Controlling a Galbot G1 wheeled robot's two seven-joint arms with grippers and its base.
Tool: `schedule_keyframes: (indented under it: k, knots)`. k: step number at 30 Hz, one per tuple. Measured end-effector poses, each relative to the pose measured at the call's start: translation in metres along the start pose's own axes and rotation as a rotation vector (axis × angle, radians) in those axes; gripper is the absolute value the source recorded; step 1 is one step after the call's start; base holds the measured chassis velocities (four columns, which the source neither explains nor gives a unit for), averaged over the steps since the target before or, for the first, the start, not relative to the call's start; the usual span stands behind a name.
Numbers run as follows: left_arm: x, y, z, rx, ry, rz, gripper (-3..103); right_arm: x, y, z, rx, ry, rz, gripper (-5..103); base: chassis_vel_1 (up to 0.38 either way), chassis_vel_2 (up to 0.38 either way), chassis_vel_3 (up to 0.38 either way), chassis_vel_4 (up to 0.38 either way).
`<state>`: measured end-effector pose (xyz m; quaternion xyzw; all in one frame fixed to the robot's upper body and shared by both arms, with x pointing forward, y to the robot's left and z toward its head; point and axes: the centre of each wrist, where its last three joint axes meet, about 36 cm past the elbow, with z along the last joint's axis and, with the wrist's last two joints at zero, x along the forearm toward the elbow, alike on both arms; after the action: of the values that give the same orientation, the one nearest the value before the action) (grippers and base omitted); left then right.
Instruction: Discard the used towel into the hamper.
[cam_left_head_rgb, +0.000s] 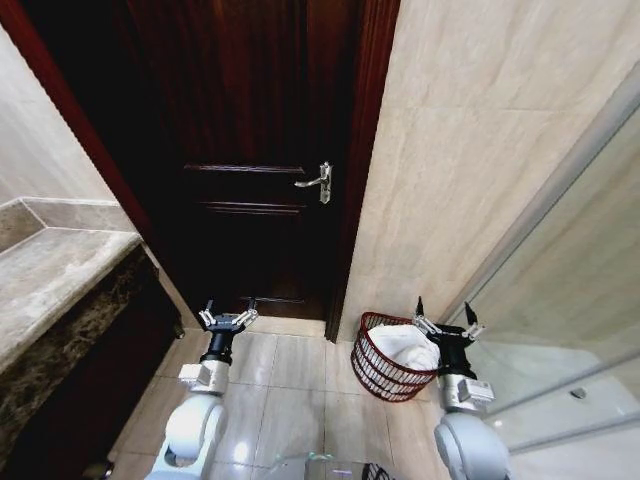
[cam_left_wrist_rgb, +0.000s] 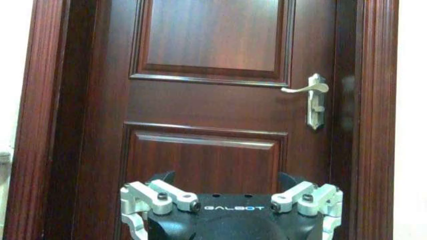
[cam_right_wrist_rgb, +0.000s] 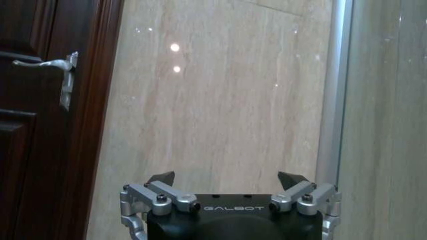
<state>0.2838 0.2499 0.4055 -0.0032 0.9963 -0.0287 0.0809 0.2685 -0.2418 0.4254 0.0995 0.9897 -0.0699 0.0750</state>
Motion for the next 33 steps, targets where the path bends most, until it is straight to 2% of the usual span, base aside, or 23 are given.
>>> schedule_keyframes:
  k: [19,24,29,32,33]
  knots:
    - [0.0,0.001,-0.001,0.001,-0.005,-0.001,100,-0.001,0.001,-0.003,-0.009,-0.004,-0.002,100,0.0,0.0,0.0,0.0]
    - [0.001,0.001,-0.002,0.002,-0.003,0.004,100,0.002,-0.002,-0.005,-0.043,0.02,-0.019,100,0.0,0.0,0.0,0.0]
    - [0.007,0.004,-0.011,0.009,0.032,0.026,100,0.005,-0.015,-0.01,-0.08,0.067,-0.061,100,0.0,0.0,0.0,0.0]
    - [0.01,0.006,-0.024,0.012,0.085,0.03,100,0.01,-0.021,-0.017,-0.113,0.11,-0.076,100,0.0,0.0,0.0,0.0]
    - [0.01,0.006,-0.024,0.012,0.085,0.03,100,0.01,-0.021,-0.017,-0.113,0.11,-0.076,100,0.0,0.0,0.0,0.0]
